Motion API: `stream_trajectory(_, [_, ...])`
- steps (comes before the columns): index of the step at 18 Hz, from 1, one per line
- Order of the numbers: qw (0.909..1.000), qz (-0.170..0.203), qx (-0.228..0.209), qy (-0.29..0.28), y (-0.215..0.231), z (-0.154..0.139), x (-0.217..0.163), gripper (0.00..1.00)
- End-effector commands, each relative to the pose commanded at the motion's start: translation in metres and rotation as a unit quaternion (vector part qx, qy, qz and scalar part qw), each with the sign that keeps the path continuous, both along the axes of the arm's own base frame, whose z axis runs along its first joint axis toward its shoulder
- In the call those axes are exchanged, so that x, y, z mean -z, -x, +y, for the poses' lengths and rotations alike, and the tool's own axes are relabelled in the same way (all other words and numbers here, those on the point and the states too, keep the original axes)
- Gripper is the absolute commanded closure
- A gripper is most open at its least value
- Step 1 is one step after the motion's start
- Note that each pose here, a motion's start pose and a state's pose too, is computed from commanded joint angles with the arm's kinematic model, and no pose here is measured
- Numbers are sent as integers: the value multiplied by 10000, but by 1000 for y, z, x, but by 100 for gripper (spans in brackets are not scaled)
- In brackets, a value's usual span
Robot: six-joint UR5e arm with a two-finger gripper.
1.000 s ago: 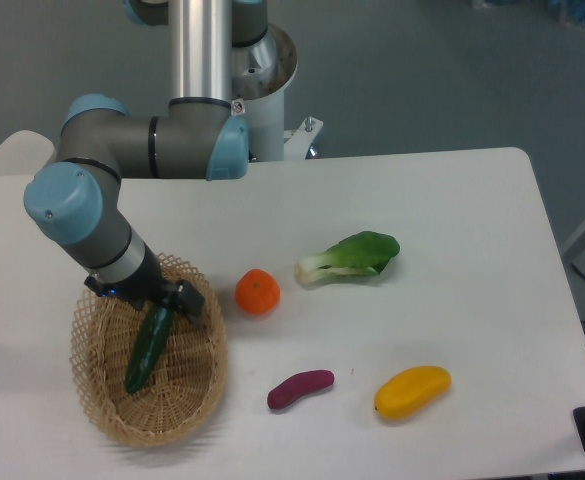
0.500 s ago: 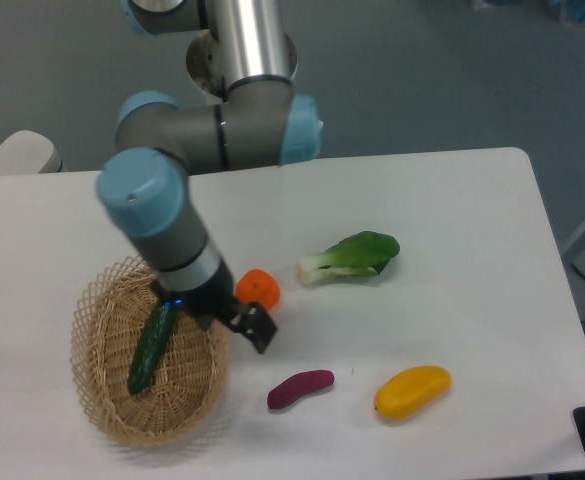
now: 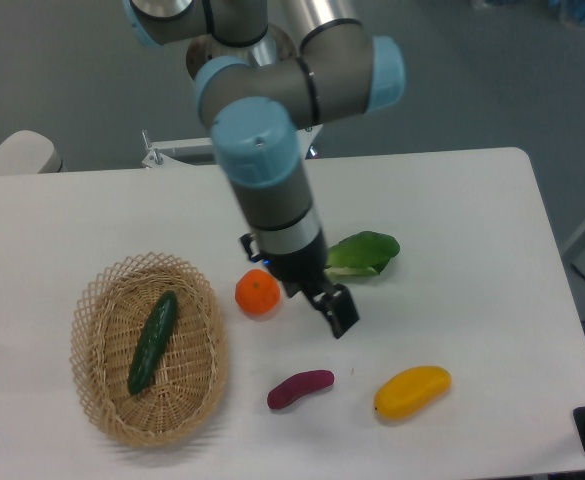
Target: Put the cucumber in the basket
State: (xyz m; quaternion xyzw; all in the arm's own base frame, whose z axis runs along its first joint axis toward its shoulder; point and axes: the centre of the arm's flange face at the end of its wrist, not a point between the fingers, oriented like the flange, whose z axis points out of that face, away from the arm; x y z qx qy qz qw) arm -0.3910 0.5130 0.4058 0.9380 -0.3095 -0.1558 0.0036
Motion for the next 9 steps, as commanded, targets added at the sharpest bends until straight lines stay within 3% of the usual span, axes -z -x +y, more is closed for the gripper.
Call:
stream_trajectory(5, [9977,-128,660,126,23,-34,2,0])
stream_trajectory(9, [9976,-116,680,118,28,-44,-2,0])
